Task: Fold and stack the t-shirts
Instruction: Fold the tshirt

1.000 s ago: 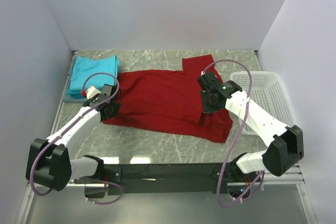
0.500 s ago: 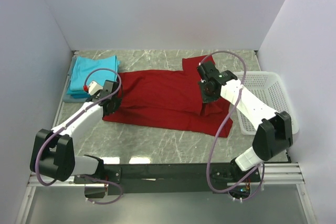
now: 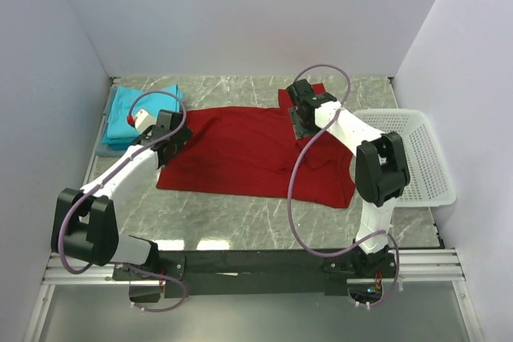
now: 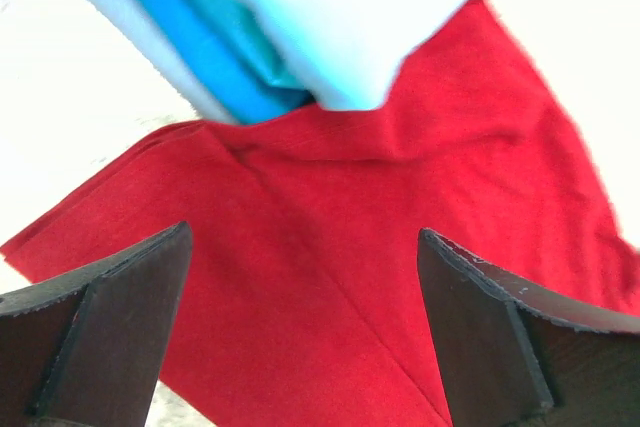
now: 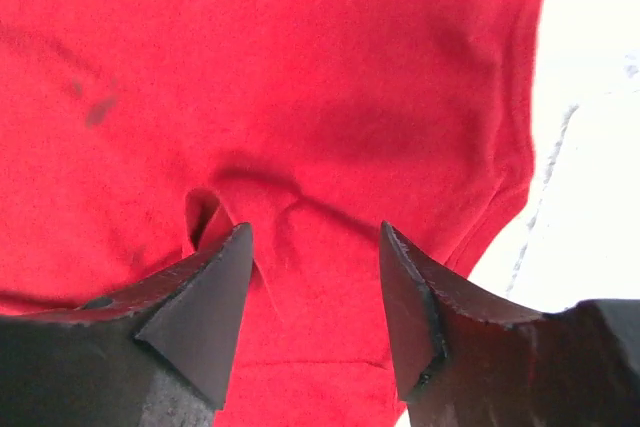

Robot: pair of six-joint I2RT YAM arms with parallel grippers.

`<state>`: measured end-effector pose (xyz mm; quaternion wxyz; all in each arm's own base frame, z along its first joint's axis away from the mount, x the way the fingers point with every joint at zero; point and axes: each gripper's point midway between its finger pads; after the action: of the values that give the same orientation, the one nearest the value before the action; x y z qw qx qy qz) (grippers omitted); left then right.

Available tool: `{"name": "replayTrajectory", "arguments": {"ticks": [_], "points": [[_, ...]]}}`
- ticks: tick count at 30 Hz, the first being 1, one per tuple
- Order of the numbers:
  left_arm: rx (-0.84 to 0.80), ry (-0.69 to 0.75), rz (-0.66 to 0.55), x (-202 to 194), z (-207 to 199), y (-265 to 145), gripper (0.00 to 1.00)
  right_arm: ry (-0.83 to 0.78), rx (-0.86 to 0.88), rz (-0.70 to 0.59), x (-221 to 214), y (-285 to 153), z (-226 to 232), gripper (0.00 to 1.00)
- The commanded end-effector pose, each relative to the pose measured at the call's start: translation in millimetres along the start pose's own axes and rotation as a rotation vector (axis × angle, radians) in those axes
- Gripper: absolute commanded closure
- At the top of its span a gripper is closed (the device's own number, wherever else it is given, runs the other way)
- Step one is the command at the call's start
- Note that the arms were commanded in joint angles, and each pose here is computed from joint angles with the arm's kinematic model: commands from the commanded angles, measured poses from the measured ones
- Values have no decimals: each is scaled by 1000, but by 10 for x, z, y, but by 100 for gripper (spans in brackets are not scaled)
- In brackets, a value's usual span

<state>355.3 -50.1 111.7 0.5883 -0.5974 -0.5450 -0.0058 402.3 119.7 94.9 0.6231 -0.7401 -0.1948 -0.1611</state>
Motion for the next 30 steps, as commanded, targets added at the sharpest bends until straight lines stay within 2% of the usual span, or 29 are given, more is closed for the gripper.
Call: {"name": "replayTrajectory", "arguments": {"ticks": [1,3,4,7,8,9,11,12,14,19,25,30], "points": [[-104,5,-46,264,-218,-243,1,99,-62,-159,459,-226,-164,39],[-140,16,-15,205,-252,-294,1,115,-41,-157,331,-266,-173,38],[-162,20,-10,207,-270,-338,0,157,-8,-189,339,-427,-189,38],[-265,50,59,39,-363,-426,1,207,144,-166,11,-538,-22,36],[-310,51,68,-27,-411,-428,1,203,239,-108,-237,-485,132,36],[-346,56,82,-87,-446,-441,0,210,292,-94,-332,-510,209,22],[-462,76,129,-258,-561,-503,1,234,397,-65,-579,-515,349,21],[-480,86,144,-325,-566,-497,1,235,479,-43,-659,-558,480,20],[-514,106,186,-491,-555,-474,1,239,535,-26,-774,-505,579,19],[-576,113,262,-788,-565,-366,1,255,460,11,-812,-203,570,18],[-482,123,265,-982,-256,-162,1,271,439,-7,-631,59,564,18],[-432,147,263,-1039,-96,-89,1,329,285,-55,-388,338,249,18]]}}
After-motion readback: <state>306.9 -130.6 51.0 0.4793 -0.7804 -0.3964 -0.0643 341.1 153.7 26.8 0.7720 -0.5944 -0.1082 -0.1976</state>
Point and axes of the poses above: each gripper's point midway between its finger pads, its own y axis out along the fingers, its own z axis along the line the jaws close on, x = y × z, and after that the axes turned 8 degrees about y, right-handed
